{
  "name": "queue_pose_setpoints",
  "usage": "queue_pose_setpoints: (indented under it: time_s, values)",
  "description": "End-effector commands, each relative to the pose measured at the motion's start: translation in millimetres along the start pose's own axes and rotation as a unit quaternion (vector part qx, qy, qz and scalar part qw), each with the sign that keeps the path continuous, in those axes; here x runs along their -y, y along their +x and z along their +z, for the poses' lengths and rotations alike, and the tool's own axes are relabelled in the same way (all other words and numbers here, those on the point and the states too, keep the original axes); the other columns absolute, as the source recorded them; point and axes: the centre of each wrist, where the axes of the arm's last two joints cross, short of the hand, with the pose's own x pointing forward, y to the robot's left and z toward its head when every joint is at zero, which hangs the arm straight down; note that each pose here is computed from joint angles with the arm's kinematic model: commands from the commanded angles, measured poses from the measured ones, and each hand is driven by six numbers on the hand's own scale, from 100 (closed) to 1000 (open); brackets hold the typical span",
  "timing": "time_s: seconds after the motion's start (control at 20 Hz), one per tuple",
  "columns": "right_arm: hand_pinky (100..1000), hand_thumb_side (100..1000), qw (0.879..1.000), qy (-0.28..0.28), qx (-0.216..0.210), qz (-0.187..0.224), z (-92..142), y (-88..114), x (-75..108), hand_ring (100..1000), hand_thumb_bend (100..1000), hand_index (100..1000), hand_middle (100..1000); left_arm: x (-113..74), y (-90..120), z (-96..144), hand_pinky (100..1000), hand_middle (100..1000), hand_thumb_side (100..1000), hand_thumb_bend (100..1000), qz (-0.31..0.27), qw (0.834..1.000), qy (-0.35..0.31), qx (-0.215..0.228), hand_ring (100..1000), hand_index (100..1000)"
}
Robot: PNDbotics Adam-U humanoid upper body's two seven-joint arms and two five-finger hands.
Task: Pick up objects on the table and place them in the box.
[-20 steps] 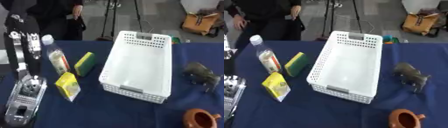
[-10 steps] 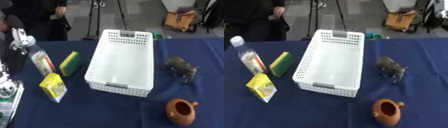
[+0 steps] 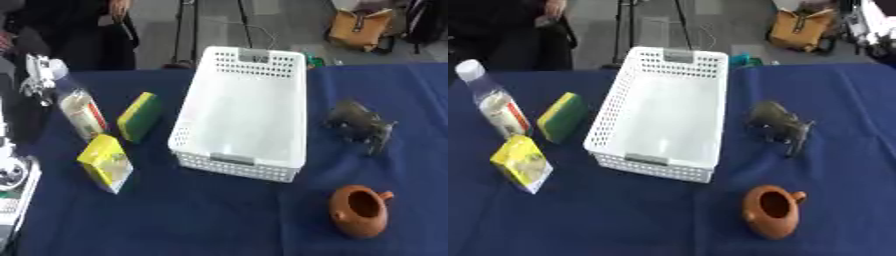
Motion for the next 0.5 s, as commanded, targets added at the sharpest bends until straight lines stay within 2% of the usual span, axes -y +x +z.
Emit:
queue_pose_setpoints:
  time_s: [0.05, 0.25, 0.3, 0.35, 0.4, 0.45, 0.5]
  values:
    - [845, 1000, 0.999, 0.015, 0.011, 0.026, -3.2, -5.8, 9.7, 923, 228, 946, 886, -9.9, 0.0, -6.7, 1000, 825, 929, 100, -0.022, 1.0, -0.007, 0.021, 1000, 944]
    - [854, 1000, 0.998, 0.045, 0.023, 0.034, -2.5, -7.8, 7.3, 936, 240, 965, 898, -11.8, -2.1, -5.0, 1000, 833, 910, 100, -0.033, 0.999, -0.018, 0.022, 1000, 946]
    - [848, 967, 0.998, 0.054, 0.03, 0.035, -2.5, -8.0, 6.6, 927, 284, 977, 896, -12.2, -2.6, -4.3, 1000, 831, 907, 100, -0.035, 0.999, -0.021, 0.022, 1000, 944]
    - [848, 967, 0.997, 0.064, 0.038, 0.034, -2.9, -8.3, 6.0, 927, 284, 977, 896, -12.5, -3.2, -3.5, 1000, 831, 907, 100, -0.037, 0.999, -0.024, 0.021, 1000, 944]
    - [847, 899, 0.995, 0.08, 0.053, 0.035, -4.0, -8.2, 5.5, 918, 330, 995, 891, -13.0, -3.8, -2.9, 1000, 829, 900, 100, -0.04, 0.999, -0.028, 0.022, 1000, 942]
    - [847, 899, 0.992, 0.1, 0.074, 0.036, -5.7, -8.5, 5.0, 918, 330, 995, 891, -13.6, -4.4, -2.2, 1000, 829, 900, 100, -0.043, 0.998, -0.033, 0.022, 1000, 942]
    - [857, 852, 0.987, 0.123, 0.098, 0.04, -8.6, -9.5, 5.4, 926, 329, 1000, 907, -14.5, -5.1, -1.7, 1000, 829, 890, 100, -0.047, 0.998, -0.039, 0.024, 997, 941]
